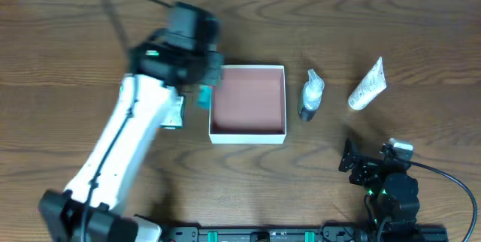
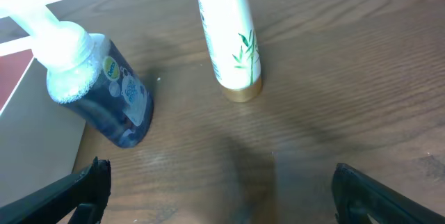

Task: Pack container
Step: 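Carry the toothpaste with the left gripper into the white box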

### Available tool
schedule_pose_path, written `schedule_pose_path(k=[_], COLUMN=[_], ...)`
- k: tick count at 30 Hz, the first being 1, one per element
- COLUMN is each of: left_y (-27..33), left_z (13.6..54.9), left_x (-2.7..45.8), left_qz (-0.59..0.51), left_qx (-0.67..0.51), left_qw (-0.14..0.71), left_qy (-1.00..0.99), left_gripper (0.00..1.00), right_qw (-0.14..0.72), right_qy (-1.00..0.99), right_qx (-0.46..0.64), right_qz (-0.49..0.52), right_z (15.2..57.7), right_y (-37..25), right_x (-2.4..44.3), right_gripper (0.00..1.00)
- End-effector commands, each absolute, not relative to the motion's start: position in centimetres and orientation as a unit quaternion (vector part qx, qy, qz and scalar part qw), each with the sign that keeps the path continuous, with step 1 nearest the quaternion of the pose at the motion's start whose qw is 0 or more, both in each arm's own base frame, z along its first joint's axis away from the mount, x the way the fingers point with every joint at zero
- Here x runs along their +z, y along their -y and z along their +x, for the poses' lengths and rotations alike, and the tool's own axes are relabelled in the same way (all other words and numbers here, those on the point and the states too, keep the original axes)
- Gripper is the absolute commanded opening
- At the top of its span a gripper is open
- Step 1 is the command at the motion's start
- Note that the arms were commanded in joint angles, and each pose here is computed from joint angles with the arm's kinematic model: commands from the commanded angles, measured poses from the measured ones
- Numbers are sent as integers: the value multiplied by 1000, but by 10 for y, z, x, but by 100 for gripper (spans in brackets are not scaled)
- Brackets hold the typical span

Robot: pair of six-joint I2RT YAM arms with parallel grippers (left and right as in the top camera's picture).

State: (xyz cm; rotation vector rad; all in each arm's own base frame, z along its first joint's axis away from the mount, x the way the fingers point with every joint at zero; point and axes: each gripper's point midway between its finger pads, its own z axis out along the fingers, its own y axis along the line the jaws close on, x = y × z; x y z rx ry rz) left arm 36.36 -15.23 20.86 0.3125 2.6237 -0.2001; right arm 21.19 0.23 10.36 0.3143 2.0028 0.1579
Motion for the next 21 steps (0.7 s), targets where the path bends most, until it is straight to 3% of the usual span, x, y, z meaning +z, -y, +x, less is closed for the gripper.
schedule_pose_path(k=[1,9,15,19,21], left_y=[182,192,179,175,175], left_z=[360,358,355,355,355], left_x=[179,91,58,51,50], left_qz=[110,77,52,48,48], left_qx=[-75,-13,34,50,50], left_qw=[211,113,78,72,70], left_qy=[-968,-990,-995,-995,-995], left_gripper=[8,8,9,16,26], right_qw=[528,529,528,528,529], right_qy=[-835,-835,-835,-835,-835], right_qx=[64,64,64,64,64], right_qz=[140,140,140,140,140], right_z=[212,212,212,212,212], right_y=[1,1,1,1,1], right_x=[104,104,104,104,104], right_gripper=[99,99,99,99,99])
